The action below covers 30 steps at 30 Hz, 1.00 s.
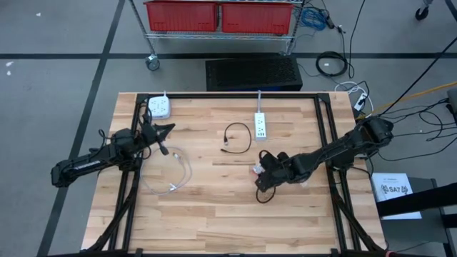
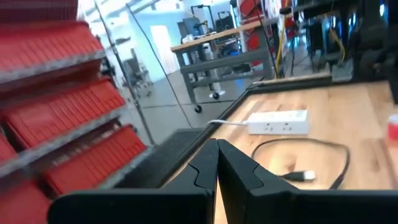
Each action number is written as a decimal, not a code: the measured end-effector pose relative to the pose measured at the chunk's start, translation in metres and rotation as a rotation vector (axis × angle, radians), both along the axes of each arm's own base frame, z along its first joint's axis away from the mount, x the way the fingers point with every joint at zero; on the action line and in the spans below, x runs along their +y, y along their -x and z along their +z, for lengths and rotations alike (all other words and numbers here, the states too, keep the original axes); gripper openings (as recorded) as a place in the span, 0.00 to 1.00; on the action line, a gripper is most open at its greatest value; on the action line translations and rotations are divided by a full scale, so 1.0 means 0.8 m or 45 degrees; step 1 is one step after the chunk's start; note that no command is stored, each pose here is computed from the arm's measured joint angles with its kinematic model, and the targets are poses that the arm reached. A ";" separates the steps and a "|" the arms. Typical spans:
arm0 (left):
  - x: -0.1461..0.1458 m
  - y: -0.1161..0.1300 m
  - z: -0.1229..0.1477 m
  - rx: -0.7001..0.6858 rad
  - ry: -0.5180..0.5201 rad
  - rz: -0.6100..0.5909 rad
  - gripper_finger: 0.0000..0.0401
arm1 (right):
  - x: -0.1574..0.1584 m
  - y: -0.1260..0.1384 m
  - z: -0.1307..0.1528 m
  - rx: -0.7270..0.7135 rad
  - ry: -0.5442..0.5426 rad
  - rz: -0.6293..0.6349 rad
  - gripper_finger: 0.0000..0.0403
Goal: Insert USB
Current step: Insert the red charger adapter into the right outlet extension
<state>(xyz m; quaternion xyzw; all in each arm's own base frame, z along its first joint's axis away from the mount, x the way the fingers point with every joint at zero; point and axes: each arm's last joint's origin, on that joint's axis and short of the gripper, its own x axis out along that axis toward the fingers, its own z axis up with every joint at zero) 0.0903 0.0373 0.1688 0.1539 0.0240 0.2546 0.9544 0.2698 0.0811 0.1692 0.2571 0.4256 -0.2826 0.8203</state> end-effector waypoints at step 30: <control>0.000 0.000 0.000 0.009 -0.025 -0.011 0.04 | -0.077 -0.016 0.001 0.100 -0.217 0.171 0.04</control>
